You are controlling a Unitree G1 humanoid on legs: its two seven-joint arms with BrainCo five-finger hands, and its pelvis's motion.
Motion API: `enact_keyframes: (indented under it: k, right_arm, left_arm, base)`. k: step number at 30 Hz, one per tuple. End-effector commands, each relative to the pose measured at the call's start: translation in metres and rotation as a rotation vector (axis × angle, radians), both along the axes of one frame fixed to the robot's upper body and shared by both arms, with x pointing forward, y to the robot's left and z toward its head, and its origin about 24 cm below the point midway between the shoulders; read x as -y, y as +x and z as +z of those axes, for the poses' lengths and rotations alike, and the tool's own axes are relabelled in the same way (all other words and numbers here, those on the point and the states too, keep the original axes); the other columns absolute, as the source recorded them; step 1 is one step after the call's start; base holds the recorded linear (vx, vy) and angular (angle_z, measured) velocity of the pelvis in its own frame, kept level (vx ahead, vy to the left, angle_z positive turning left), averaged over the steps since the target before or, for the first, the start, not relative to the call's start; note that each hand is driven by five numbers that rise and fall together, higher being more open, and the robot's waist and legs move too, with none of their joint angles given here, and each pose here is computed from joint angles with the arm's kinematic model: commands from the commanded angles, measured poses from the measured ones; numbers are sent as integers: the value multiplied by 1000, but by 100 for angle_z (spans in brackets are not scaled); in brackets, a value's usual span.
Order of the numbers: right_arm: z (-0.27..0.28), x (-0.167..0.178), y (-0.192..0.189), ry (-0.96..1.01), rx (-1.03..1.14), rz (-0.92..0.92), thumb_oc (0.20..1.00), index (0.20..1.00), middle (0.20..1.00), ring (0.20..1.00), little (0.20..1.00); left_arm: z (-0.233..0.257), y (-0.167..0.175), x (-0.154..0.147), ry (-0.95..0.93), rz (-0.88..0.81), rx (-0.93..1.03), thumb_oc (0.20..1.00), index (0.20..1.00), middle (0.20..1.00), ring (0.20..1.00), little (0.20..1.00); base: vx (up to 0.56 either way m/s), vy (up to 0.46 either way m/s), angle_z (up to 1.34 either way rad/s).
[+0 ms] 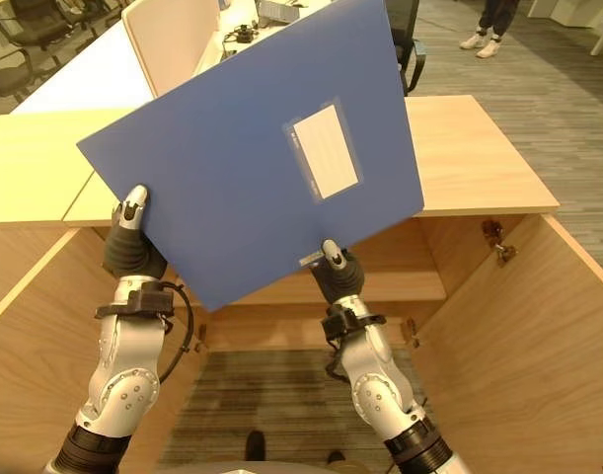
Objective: Put the empty folder in the office cabinet
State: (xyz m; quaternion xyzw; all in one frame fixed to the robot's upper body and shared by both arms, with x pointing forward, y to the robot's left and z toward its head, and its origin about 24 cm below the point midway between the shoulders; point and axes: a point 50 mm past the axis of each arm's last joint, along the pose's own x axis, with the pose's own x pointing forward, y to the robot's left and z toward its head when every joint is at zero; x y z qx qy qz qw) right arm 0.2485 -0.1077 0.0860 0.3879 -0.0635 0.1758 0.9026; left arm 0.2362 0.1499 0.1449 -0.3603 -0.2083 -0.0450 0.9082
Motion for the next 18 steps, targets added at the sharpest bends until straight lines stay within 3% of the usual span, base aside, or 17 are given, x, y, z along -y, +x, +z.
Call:
enact_keyframes:
  k: [1, 18]
  right_arm:
    - [17, -4, 4, 100, 74, -29, 1000, 1000, 1000, 1000, 1000]
    - [5, -11, 5, 93, 12, -32, 1000, 1000, 1000, 1000, 1000]
  left_arm:
    - [16, 1, 3, 18, -28, 113, 200, 200, 200, 200, 200]
    - [1, 6, 20, 57, -104, 45, 200, 200, 200, 200, 200]
  base:
    - [0, 0, 0]
    - [0, 0, 0]
